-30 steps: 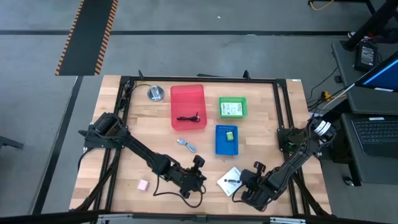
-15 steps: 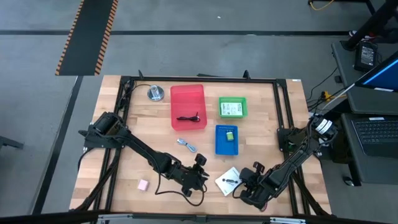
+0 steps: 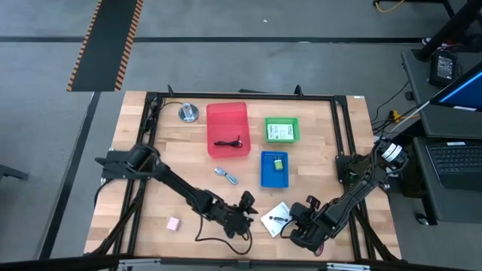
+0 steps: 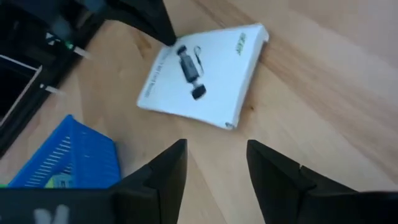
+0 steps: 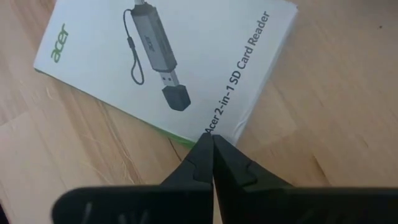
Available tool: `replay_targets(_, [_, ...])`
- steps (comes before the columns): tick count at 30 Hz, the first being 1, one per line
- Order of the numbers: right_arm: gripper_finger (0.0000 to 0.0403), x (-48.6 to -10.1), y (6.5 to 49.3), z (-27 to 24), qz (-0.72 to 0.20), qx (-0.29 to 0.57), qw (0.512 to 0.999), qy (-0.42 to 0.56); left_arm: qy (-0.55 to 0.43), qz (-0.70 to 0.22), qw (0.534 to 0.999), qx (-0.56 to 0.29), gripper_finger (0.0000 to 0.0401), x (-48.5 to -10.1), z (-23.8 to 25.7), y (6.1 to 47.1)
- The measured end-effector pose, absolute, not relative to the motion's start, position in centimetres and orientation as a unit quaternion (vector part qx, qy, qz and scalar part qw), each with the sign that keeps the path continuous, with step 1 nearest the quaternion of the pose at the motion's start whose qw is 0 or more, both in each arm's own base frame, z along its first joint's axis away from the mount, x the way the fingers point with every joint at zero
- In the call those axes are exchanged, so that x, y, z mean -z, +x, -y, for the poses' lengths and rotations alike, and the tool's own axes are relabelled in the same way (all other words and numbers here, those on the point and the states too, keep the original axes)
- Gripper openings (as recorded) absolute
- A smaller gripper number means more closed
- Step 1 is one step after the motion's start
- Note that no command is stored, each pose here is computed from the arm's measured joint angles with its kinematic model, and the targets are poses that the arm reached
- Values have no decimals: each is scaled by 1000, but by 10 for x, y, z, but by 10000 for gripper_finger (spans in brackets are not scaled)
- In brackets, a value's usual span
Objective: Pick and place items into bin
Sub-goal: Put the card reader box into the green bin
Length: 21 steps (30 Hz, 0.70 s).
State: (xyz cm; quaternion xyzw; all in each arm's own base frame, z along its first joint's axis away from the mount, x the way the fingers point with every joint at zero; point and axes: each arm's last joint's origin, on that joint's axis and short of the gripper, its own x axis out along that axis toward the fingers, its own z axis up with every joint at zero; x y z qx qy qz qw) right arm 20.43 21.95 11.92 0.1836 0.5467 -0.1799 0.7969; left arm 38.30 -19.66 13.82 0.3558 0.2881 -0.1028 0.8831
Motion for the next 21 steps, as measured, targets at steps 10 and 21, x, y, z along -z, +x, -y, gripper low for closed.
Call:
replay_targets(10, [0,-119,212,-218,-537,175,799,207,373,-312,868,103,163,-109,191,389])
replay_targets(21, [0,-119,223,-214,-526,167,804,222,379,-303,867,114,160,-108,186,394])
